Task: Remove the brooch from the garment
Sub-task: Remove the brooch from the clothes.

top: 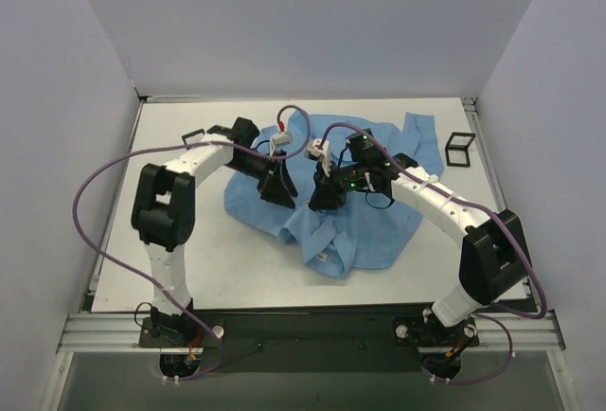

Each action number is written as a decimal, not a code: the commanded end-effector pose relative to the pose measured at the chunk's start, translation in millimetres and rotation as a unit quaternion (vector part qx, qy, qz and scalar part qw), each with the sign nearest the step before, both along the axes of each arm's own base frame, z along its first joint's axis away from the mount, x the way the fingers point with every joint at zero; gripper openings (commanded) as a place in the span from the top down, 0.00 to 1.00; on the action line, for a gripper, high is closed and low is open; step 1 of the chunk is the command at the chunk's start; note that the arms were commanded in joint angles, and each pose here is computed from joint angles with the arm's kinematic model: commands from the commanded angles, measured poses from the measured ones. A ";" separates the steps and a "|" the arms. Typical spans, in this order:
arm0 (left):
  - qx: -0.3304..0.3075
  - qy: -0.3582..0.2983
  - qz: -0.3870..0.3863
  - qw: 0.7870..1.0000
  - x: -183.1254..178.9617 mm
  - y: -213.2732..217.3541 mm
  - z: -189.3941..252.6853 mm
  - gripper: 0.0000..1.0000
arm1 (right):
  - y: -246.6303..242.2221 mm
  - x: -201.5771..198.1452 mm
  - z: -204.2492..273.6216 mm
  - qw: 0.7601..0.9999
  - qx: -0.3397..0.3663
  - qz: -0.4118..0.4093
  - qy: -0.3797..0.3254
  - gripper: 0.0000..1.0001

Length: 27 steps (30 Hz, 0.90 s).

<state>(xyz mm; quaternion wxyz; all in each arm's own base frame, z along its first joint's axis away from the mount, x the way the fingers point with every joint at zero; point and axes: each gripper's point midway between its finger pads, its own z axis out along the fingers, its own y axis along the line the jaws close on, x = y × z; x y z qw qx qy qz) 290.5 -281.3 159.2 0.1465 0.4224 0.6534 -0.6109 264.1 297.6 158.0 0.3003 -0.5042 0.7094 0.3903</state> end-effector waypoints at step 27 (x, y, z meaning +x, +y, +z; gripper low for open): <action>-0.031 -0.119 0.074 0.990 4.7 -31.5 45.7 0.19 | -6.7 -11.3 4.7 0.998 0.047 0.026 0.043 0.97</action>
